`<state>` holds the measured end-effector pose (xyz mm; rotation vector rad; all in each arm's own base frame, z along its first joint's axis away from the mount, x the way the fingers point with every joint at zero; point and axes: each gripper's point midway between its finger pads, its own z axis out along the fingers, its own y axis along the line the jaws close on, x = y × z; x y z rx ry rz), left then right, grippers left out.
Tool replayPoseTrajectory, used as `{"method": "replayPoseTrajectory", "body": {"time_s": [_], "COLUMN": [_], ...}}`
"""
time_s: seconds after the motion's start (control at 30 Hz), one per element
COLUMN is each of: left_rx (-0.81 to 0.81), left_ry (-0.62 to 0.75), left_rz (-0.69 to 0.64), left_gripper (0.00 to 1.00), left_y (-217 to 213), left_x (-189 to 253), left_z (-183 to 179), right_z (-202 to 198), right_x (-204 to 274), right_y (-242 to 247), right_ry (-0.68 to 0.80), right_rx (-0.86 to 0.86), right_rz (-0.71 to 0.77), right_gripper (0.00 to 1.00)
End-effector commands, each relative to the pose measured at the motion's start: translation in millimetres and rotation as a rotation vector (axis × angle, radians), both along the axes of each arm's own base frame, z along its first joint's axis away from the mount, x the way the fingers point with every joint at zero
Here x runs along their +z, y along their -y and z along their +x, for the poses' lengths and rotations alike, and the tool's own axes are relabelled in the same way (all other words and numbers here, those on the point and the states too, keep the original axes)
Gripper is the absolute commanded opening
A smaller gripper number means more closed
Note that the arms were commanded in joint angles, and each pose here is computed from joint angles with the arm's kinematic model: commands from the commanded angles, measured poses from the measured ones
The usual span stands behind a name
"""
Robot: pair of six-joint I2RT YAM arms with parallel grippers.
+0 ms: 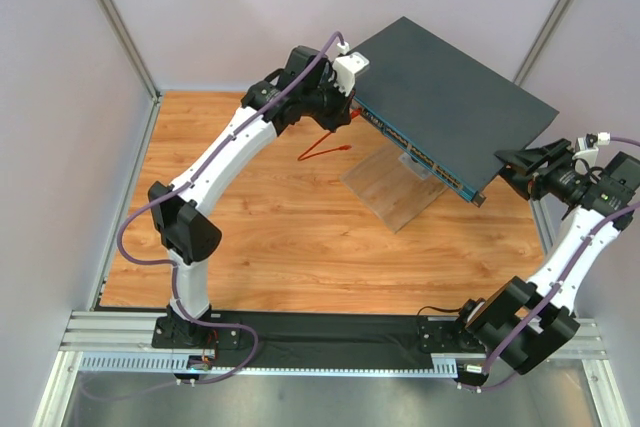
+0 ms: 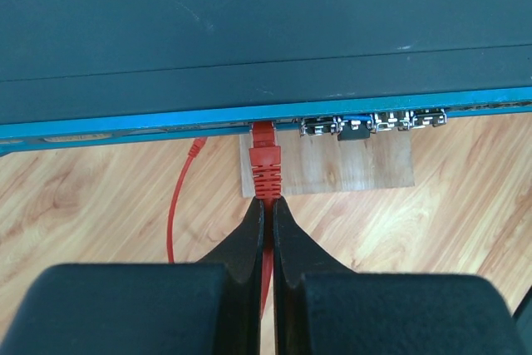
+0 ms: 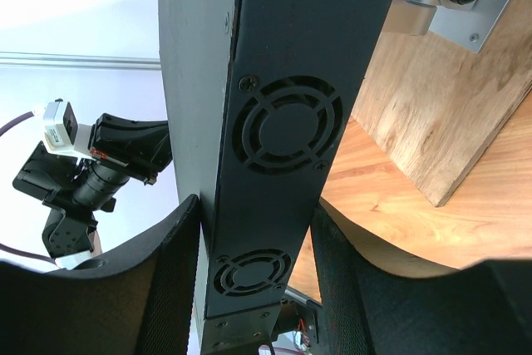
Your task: Insert the plug into the switch port
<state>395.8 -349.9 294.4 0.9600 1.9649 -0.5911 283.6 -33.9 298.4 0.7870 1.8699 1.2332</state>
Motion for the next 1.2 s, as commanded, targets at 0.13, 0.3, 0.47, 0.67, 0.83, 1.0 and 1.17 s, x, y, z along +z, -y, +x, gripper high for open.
{"method": "replayPoseTrajectory", "body": {"time_s": [0.13, 0.3, 0.47, 0.67, 0.83, 1.0, 1.17], "left_rx": [-0.068, -0.073, -0.072, -0.065, -0.041, -0.005, 0.037], "left_ry": [0.231, 0.206, 0.170, 0.017, -0.043, -0.113, -0.184], "left_rz": [-0.240, -0.190, -0.147, -0.069, -0.040, -0.072, -0.138], "left_gripper": [0.00, 0.12, 0.26, 0.43, 0.69, 0.93, 1.00], "left_y": [60.2, 45.1, 17.1, -21.6, -59.7, -100.2, -133.3], "left_x": [56.9, 51.5, 49.6, 25.3, 13.4, 12.9, 12.7], "left_z": [37.5, 23.4, -4.7, -43.9, -70.4, -87.6, -101.2], "right_z": [14.1, 13.8, 13.5, 13.6, 10.9, 3.5, -11.1], "right_x": [-14.8, -6.9, -1.8, 3.5, 8.3, 16.0, 17.4], "right_y": [22.5, 22.8, 24.2, 26.9, 27.8, 30.8, 41.9], "right_ry": [-0.019, -0.007, 0.008, 0.017, 0.022, 0.030, -0.015], "right_rx": [-0.056, -0.044, -0.033, -0.027, -0.020, -0.016, -0.052], "right_rz": [-0.127, -0.150, -0.184, -0.223, -0.249, -0.300, -0.418], "right_gripper": [0.00, 0.00, 0.03, 0.14, 0.41, 0.82, 1.00]}}
